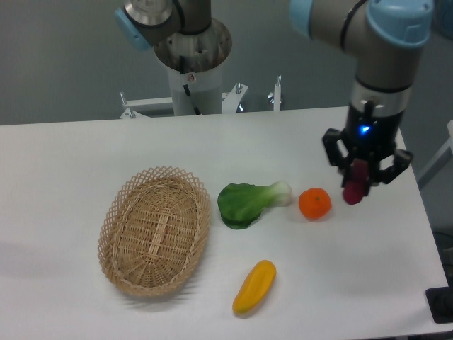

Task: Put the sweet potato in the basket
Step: 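Carry the purple sweet potato in the gripper past the tangerine, then move the held sweet potato over the wicker basket and lower it, then open the gripper to release the sweet potato into the basket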

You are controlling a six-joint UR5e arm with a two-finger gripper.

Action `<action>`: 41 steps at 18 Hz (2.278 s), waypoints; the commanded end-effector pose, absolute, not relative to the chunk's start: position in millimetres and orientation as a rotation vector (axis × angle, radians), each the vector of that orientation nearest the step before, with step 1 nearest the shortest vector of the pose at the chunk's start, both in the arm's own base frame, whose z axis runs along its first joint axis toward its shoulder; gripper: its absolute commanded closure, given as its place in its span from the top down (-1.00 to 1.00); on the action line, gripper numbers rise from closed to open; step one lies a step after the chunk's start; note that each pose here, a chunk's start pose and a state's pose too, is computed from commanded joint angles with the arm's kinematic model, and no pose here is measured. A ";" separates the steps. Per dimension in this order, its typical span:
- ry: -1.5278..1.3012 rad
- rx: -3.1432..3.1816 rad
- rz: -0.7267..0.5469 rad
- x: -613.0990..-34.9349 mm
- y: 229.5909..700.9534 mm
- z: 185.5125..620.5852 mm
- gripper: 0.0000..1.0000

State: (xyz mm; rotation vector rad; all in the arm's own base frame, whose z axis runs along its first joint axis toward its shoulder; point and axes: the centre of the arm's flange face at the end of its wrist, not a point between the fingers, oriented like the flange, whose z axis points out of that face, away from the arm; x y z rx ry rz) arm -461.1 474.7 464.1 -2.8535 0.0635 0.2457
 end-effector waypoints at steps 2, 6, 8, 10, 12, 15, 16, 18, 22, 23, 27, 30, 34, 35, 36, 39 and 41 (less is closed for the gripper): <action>0.018 -2.843 0.227 -437.2 496.5 452.7 -0.35; -0.092 -2.822 0.177 -383.5 532.9 423.6 -0.35; -0.161 -2.811 0.148 -354.6 548.7 408.7 -0.35; -0.209 -2.821 0.116 -323.1 560.8 386.2 -0.35; -0.194 -2.881 0.176 -291.6 563.7 358.3 -0.35; -0.154 -2.928 0.194 -245.2 585.2 319.0 -0.34; -0.137 -2.941 0.184 -238.5 590.5 309.7 -0.34; -0.081 -2.971 0.163 -222.6 598.9 288.1 -0.34; 0.029 -3.009 0.181 -203.8 606.8 252.5 -0.33; 0.073 -3.024 0.212 -200.8 606.4 244.3 -0.33; 0.178 -3.026 0.235 -178.0 609.1 235.3 -0.32; 0.235 -3.038 0.229 -166.4 606.7 227.7 -0.32; 0.260 -3.046 0.223 -161.3 604.5 223.1 -0.32; 0.260 -3.046 0.223 -161.3 604.5 223.1 -0.28; 0.259 -3.038 0.230 -161.9 605.8 227.1 -0.12; 0.251 -3.043 0.320 -169.1 607.7 233.6 0.78; 0.230 -3.023 0.375 -173.1 610.3 242.2 1.00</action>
